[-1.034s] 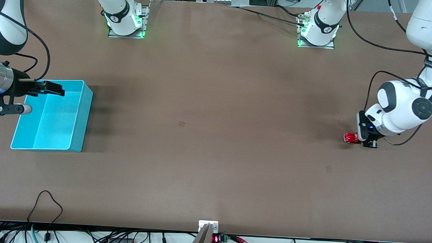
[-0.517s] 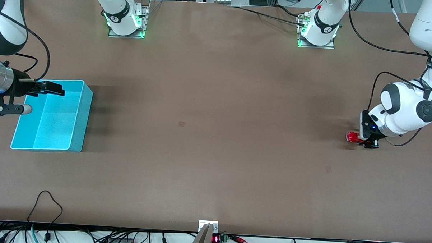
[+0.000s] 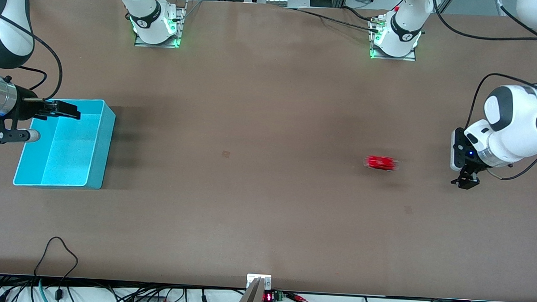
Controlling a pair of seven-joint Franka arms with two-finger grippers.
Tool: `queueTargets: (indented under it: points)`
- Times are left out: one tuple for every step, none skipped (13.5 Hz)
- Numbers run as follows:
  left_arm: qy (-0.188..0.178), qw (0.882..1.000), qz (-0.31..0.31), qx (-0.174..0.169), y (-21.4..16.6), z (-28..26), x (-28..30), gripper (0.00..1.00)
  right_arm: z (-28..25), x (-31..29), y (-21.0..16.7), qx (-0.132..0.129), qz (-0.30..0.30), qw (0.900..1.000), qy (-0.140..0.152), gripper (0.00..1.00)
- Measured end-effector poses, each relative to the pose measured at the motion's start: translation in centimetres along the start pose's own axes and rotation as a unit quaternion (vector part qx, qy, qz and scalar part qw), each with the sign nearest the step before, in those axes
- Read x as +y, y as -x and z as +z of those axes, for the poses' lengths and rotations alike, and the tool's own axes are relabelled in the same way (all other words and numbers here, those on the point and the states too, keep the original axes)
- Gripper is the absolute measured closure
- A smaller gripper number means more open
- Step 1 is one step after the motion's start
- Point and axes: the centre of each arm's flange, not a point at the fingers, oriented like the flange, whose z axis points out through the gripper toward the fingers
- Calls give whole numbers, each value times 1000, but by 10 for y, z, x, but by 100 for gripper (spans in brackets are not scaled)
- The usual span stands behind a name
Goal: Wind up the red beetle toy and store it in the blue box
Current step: 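Open the left gripper to release the car rolling toward the box, then reach the right gripper to the car while the left gripper retracts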
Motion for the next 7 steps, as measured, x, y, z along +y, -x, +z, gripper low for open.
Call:
queueTargets:
  points:
    - [-6, 1000, -20, -1, -8, -8, -4, 0, 0, 0, 0, 0, 0, 1000, 0, 0]
    - [-11, 999, -43, 0, -17, -13, -8, 0, 0, 0, 0, 0, 0, 1000, 0, 0]
    - [-14, 997, -73, 0, -25, -16, -11, 0, 0, 0, 0, 0, 0, 1000, 0, 0]
    - [-14, 994, -110, 2, -32, -19, -14, 0, 0, 1, 0, 0, 0, 1000, 0, 0]
    - [-11, 988, -155, 6, -36, -23, -16, 0, 0, 1, 0, -2, 1, 1000, 0, 0]
    - [-3, 980, -197, 10, -39, -27, -18, 0, 1, 1, 1, -5, 1, 1000, -1, 0]
    - [2, 970, -241, 16, -42, -32, -21, 0, 3, 1, 1, -8, 1, 1000, -1, 0]
